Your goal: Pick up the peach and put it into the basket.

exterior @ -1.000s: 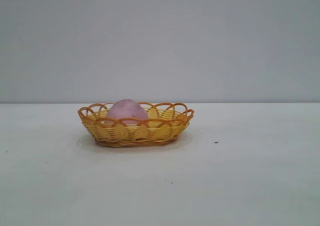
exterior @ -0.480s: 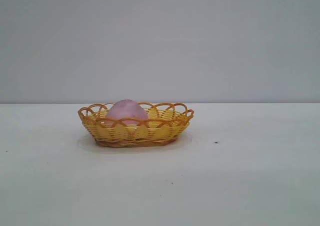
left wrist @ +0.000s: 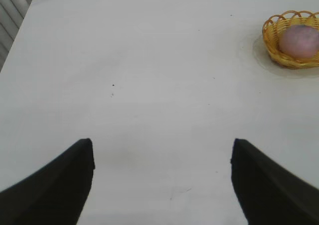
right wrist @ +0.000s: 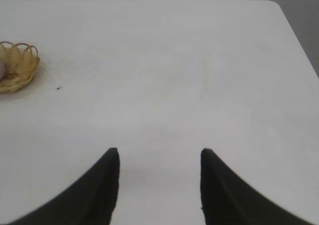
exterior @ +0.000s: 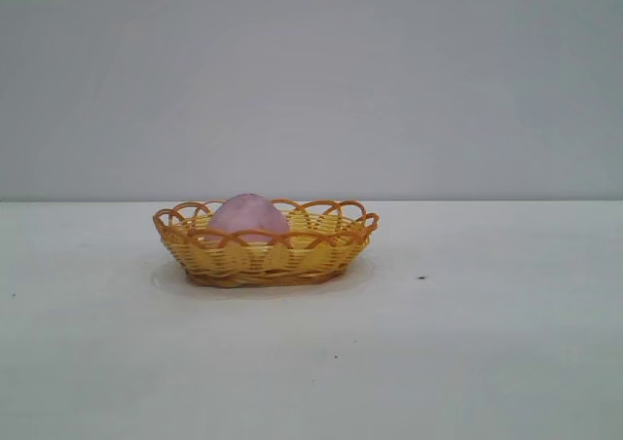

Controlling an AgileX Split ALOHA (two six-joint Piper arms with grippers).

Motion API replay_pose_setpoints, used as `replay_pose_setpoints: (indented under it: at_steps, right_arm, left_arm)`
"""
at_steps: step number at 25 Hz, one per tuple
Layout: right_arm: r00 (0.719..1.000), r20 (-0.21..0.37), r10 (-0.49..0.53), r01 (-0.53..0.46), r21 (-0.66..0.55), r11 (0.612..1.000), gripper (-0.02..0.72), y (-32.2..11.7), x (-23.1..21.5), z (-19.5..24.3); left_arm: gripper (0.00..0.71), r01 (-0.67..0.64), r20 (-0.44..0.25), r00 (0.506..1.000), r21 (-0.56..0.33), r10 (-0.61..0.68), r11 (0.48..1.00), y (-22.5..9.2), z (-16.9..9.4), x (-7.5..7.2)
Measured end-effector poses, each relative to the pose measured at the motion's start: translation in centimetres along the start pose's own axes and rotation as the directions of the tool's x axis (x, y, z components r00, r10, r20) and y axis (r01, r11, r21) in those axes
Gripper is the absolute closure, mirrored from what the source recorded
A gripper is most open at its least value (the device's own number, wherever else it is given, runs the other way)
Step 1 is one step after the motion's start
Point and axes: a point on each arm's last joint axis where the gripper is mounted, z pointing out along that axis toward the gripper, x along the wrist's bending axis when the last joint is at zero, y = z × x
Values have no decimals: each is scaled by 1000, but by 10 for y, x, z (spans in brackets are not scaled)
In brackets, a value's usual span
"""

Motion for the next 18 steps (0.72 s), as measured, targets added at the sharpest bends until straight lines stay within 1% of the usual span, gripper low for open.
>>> replay_pose_setpoints:
  at_steps: [5,18]
  right_arm:
    - [999,41,25,-25,-1,1000,398,0,0,0]
    - [999,42,26,-26,-1,1000,398,0,0,0]
  left_arm:
    - [205,0,0,1000,0,0,1000,0,0,0]
    - [205,0,0,1000,0,0,1000,0,0,0]
